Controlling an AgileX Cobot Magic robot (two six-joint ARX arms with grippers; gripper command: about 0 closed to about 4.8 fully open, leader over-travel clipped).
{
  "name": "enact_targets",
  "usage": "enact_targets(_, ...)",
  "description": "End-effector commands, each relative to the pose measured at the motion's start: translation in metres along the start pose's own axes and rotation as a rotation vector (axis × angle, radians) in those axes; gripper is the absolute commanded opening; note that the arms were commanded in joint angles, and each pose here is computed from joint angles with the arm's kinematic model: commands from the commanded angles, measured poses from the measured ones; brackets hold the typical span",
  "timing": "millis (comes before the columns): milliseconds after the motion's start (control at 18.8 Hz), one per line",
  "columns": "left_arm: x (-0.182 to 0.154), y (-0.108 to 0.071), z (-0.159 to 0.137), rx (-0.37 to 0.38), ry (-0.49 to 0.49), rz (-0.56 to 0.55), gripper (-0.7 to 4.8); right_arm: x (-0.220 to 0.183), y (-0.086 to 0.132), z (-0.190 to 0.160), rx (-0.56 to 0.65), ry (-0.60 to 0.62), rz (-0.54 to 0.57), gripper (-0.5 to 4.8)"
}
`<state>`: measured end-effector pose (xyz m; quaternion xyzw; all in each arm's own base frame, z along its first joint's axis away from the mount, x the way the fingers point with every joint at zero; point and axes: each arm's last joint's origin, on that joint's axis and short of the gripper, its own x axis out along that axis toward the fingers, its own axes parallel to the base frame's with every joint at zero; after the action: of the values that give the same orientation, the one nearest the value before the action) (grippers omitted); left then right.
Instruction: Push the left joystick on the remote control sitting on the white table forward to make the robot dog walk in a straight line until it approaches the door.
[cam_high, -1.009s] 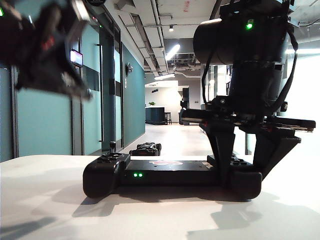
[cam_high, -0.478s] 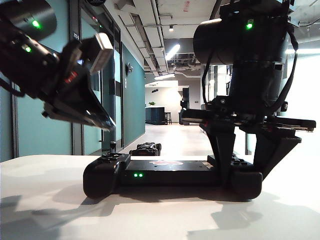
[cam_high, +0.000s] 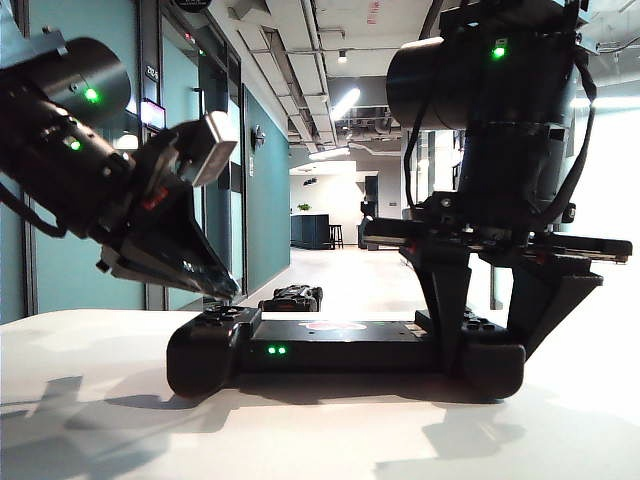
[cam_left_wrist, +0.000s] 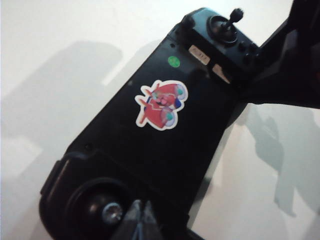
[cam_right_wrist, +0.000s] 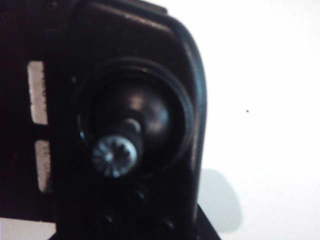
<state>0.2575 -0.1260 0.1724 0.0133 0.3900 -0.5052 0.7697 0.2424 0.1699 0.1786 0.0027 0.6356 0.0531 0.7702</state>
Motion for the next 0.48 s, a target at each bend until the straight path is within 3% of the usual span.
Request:
enact_targets(53,0.0033,0.0022,0.0002,0.008,-0.01,-0.006,-0.05,0.0004,-0.0009,-0.0014,0.011,0.016,0.003,1.78)
enact_targets(478,0.0048,0.0045,0.003,0.011,-0.036,0.01,-0.06,0.0005,-0.0008,-0.0015,0.011,0.017,0.005,1.78)
